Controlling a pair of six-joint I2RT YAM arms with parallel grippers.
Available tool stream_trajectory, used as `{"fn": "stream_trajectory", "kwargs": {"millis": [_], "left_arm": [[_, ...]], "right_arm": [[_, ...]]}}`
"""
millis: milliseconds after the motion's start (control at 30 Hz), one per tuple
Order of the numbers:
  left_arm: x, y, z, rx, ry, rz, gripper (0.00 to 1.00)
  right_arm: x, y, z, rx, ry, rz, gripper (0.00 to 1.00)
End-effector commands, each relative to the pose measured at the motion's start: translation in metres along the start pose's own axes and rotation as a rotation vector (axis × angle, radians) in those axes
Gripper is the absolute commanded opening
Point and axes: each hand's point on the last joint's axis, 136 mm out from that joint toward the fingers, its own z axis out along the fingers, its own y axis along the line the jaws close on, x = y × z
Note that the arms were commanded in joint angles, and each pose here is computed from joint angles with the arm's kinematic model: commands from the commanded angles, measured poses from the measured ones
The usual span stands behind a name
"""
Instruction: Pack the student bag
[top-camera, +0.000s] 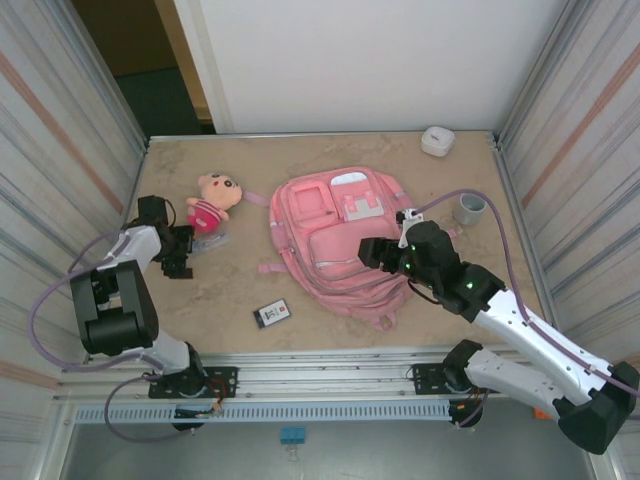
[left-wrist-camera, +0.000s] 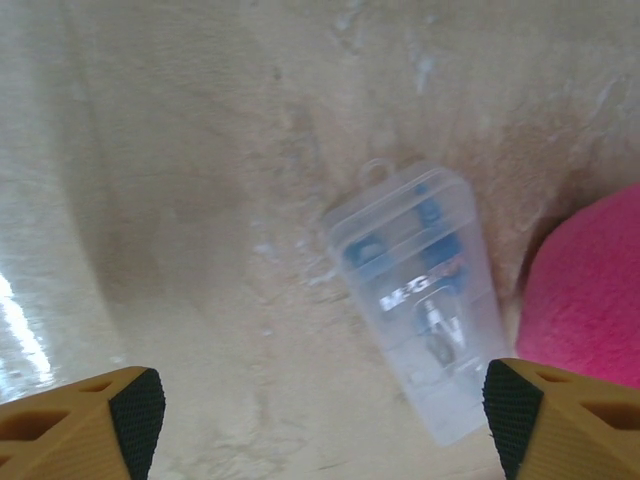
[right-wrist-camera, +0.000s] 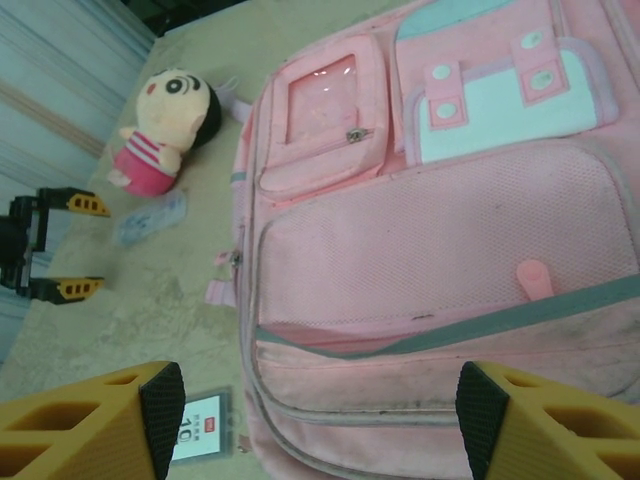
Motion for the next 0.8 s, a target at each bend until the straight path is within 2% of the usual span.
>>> {"fn": "stream_trajectory", "kwargs": {"millis": [0, 400, 633, 767], "left_arm": [[-0.008, -0.009, 0.005, -0.018, -0.013, -0.052, 0.85], [-0.014, -0.026, 0.038, -0.074, 0.015, -0.086, 0.82], [-0.005, -0.017, 0.049, -0.101, 0.065, -0.080, 0.58], [0.002, -0.008, 0.037, -0.077, 0.077, -0.075, 0.51]], "right_arm": [[0.000, -0.008, -0.001, 0.025, -0.013, -0.027, 0.73], [-0.002, -0.020, -0.001, 0.059, -0.013, -0.017, 0.73], [-0.004, -0.022, -0.001, 0.068, -0.016, -0.012, 0.73], [-0.004, -0.022, -0.001, 0.065, -0.017, -0.011, 0.73]]}}
